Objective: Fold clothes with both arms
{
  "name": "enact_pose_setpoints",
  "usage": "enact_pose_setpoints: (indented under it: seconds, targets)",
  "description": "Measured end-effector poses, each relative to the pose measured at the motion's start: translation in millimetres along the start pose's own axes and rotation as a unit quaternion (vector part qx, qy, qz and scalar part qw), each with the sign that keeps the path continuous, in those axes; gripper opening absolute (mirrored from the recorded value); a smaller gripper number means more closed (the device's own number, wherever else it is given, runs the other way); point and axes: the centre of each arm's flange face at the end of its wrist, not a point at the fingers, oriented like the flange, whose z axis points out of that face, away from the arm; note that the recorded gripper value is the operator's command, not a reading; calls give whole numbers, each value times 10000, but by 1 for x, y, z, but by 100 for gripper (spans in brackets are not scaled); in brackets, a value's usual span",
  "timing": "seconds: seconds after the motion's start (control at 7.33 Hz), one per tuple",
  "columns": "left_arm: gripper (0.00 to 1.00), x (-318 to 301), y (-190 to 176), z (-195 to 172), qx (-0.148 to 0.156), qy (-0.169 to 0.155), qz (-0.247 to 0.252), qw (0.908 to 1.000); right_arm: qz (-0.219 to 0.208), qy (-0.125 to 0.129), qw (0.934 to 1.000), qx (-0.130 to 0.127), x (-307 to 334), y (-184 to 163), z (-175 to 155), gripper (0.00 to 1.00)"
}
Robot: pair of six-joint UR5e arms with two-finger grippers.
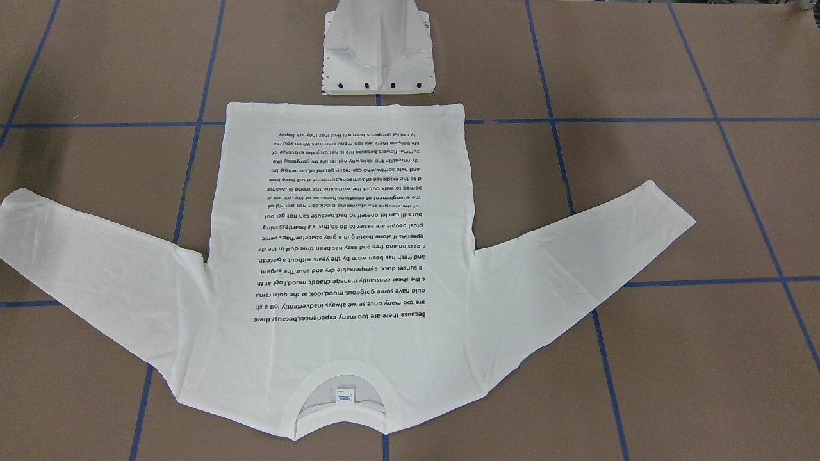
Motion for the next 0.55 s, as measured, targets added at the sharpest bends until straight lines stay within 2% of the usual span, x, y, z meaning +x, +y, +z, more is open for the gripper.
enact_pose_setpoints:
  seconds: [0.55]
  targets:
    - [100,3,-1,-2,27,4,30,10000,341,-9,9994,-90,23,-4,55,96]
